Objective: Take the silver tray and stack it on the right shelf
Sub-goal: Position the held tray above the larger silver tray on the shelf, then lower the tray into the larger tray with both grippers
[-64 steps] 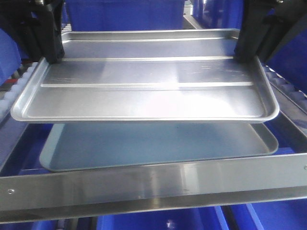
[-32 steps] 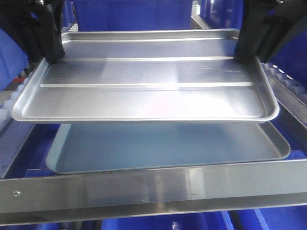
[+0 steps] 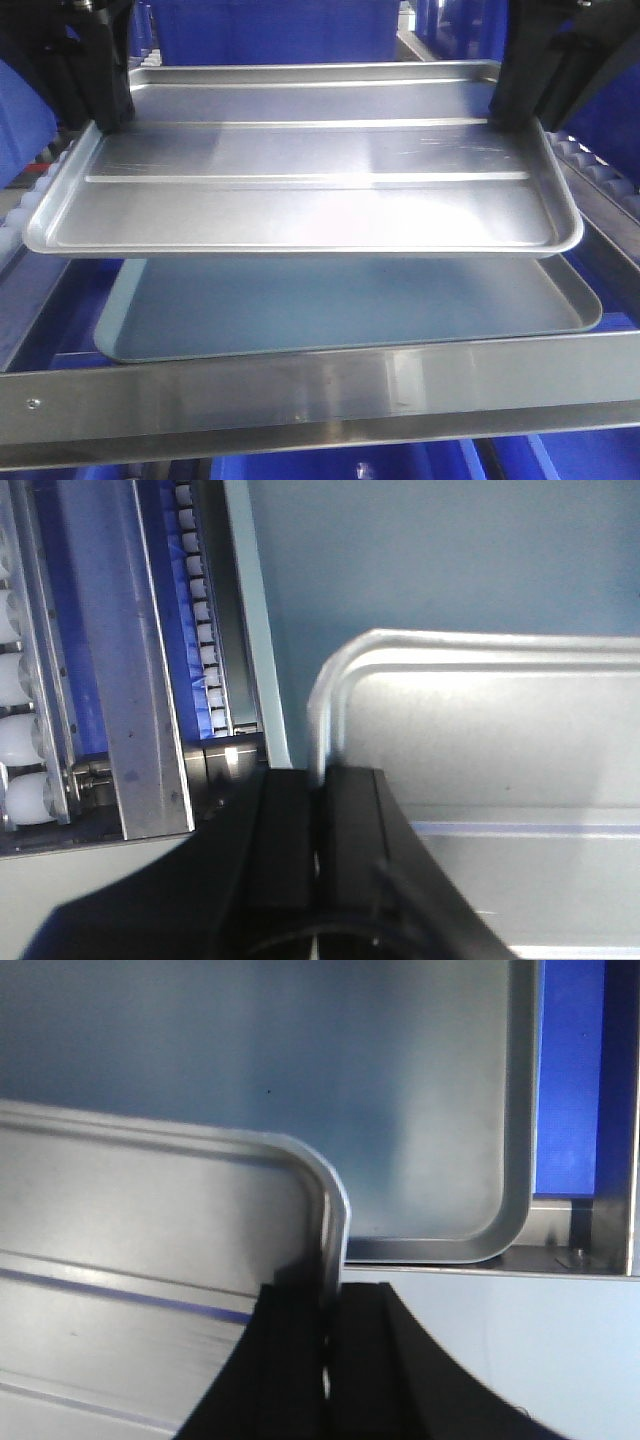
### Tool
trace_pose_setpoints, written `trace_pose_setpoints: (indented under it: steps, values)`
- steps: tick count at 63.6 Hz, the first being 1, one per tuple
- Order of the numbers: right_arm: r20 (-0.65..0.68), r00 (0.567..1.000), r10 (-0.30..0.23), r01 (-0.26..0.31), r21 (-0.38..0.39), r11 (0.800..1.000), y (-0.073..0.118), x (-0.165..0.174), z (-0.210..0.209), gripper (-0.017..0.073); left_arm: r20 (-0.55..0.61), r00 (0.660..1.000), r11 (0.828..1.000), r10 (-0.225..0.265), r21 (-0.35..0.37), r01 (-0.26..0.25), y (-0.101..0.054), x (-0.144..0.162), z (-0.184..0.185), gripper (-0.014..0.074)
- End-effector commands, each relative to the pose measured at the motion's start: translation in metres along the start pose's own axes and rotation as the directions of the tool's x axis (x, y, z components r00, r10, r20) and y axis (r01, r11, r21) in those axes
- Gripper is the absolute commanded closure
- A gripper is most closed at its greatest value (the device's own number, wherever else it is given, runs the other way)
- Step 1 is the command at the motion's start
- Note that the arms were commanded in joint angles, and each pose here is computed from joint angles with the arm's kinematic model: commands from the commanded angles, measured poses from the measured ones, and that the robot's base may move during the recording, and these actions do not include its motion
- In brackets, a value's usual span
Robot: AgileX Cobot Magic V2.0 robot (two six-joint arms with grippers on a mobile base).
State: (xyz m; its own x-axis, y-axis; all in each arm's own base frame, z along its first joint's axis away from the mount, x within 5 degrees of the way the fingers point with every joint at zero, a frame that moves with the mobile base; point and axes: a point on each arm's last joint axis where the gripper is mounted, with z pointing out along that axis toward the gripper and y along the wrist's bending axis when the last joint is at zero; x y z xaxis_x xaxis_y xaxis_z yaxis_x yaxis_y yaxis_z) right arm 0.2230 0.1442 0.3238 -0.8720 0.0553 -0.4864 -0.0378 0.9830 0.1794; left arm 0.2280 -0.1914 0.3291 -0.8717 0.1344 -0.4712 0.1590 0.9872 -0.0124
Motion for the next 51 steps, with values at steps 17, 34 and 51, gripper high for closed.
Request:
trace_pose_setpoints:
  steps: [17, 34, 51]
  values:
    - [0.121, 0.993, -0.016, 0.022, -0.052, 0.998, 0.002, -0.013, -0.02, 0.0503, 0.082, 0.997, 1.0, 0.007, 0.01, -0.007, 0.004, -0.007, -0.019, 0.0687]
    - [0.187, 0.982, -0.022, 0.04, -0.091, 0.995, 0.006, -0.019, -0.021, 0.0503, 0.152, 0.988, 0.998, 0.009, 0.058, -0.018, -0.001, -0.014, -0.02, 0.0687]
    - [0.238, 0.963, -0.129, 0.135, -0.009, 0.991, -0.005, -0.033, -0.025, 0.0503, 0.227, 0.974, 0.992, 0.003, 0.12, -0.031, -0.008, -0.022, -0.019, 0.0687]
